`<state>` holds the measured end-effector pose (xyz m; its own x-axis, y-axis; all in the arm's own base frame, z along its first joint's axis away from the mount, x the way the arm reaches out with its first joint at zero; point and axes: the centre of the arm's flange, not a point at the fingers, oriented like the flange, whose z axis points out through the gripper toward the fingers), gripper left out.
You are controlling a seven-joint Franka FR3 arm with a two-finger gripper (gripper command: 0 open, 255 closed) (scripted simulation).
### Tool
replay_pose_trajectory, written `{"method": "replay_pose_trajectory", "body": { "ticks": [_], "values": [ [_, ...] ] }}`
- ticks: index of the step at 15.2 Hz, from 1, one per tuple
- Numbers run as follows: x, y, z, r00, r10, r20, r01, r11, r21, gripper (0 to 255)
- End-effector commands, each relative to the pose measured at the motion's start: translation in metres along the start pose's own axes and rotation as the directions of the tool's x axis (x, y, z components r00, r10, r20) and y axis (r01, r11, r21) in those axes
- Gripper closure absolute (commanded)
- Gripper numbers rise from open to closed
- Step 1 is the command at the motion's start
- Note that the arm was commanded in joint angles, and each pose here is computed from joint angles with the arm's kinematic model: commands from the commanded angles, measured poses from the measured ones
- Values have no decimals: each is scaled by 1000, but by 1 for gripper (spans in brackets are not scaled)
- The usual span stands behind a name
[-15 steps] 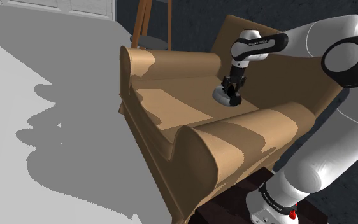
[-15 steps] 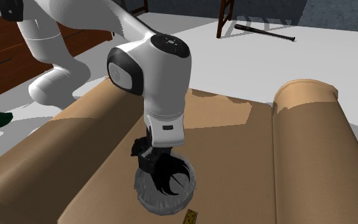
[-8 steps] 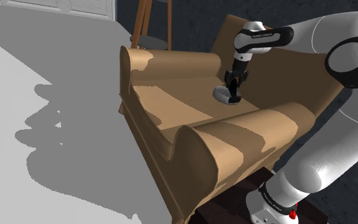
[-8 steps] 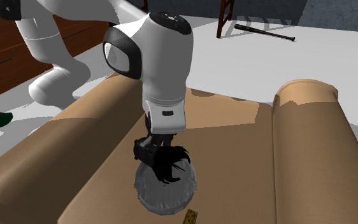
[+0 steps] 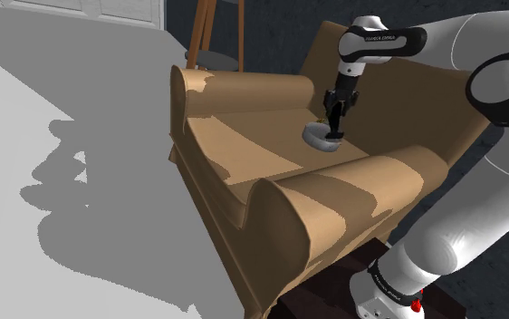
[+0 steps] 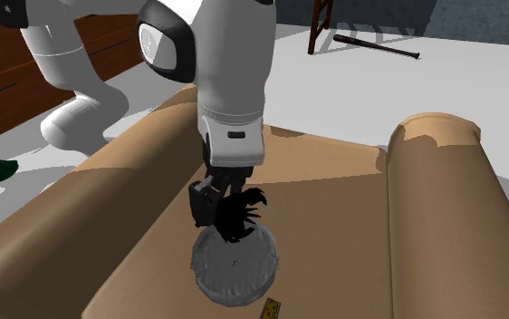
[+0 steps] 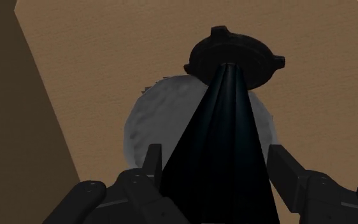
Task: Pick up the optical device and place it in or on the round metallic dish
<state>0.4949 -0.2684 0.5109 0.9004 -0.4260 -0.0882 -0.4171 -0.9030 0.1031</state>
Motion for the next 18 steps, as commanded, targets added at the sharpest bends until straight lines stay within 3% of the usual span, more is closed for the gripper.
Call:
{"method": "replay_pose_trajectory", "body": {
  "ticks": [1, 3, 18],
  "values": [
    [-1, 1, -7, 1000, 0, 0, 0, 1000, 0, 255],
    [24, 13, -13, 1000, 0, 0, 0, 1000, 0, 255],
    [31, 5, 61, 1000, 0, 0, 0, 1000, 0, 255]
  ]
}}
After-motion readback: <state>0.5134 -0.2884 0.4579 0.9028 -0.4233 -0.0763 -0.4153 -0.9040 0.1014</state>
